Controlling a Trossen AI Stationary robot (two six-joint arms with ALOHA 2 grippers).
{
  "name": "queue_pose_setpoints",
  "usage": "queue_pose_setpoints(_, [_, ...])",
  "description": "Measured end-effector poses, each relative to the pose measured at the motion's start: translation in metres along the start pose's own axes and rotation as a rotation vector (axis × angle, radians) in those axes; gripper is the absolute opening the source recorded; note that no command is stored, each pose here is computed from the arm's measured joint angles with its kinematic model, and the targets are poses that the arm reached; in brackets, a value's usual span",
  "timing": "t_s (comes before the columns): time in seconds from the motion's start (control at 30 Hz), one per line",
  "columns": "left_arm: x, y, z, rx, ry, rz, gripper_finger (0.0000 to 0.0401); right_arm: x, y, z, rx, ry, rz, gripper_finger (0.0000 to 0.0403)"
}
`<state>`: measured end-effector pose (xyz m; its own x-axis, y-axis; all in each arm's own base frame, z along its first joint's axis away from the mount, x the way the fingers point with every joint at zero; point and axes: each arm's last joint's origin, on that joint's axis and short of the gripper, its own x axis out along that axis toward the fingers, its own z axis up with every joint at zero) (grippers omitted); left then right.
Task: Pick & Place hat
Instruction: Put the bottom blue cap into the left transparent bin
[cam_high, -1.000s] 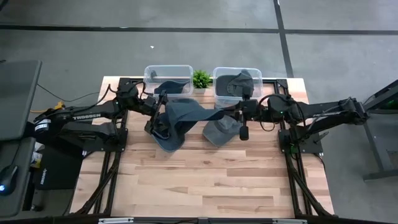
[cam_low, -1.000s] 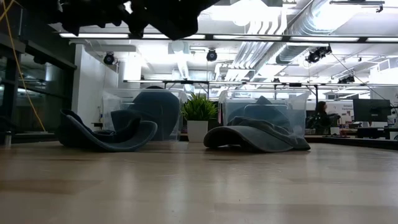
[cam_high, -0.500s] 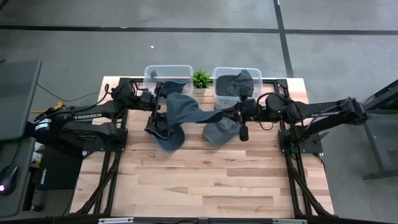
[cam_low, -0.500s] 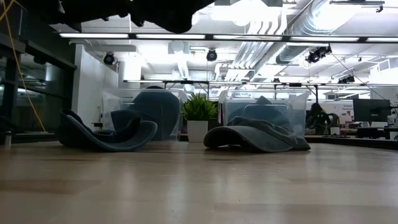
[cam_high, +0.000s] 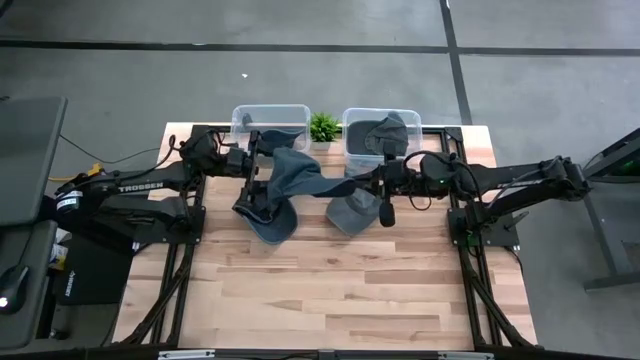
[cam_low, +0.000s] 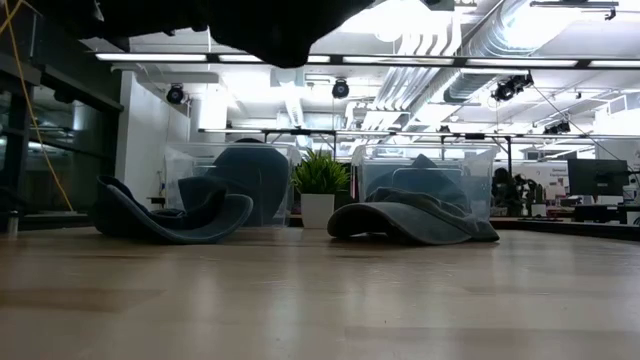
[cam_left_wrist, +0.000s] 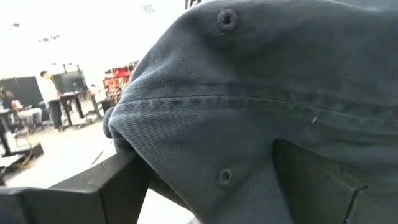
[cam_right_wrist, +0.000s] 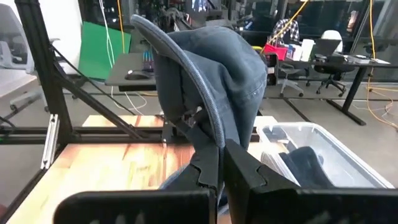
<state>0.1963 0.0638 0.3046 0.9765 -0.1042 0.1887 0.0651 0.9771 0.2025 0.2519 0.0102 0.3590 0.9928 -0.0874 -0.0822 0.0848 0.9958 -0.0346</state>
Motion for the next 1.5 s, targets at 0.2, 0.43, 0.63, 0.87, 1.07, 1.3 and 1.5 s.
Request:
queue_pose_setpoints(0.2, [0.000,0.001,-0.009,-0.020,0.090,0.059,0.0324,-0.010,-0.001,0.004,0.000,-0.004,0.017,0.0001])
queue_pose_setpoints(0.43, [-0.001,0.001,-0.011,-0.029,0.116,0.081,0.0333,-0.025,-0.005,0.005,0.027,0.039,0.089,0.0001])
queue_pose_setpoints(0.63, [-0.001,0.000,-0.012,-0.060,0.124,0.059,0.0361,-0.029,-0.011,0.006,0.028,0.045,0.120,0.0001])
queue_pose_setpoints(0.87, [0.002,-0.002,-0.017,-0.109,0.135,-0.045,0.0374,-0.030,-0.022,0.007,0.032,0.032,0.111,0.0001])
queue_pose_setpoints(1.07, [0.011,0.001,-0.030,-0.105,0.153,-0.073,0.0374,-0.029,-0.031,0.011,0.047,-0.013,0.114,0.0001])
queue_pose_setpoints(1.3, [0.024,0.006,-0.036,-0.081,0.073,-0.104,0.0374,-0.021,-0.037,0.006,0.080,0.020,0.088,0.0001])
queue_pose_setpoints(1.5, [0.029,0.008,-0.034,-0.080,0.072,-0.127,0.0374,-0.020,-0.039,0.005,0.091,0.024,0.081,0.0001])
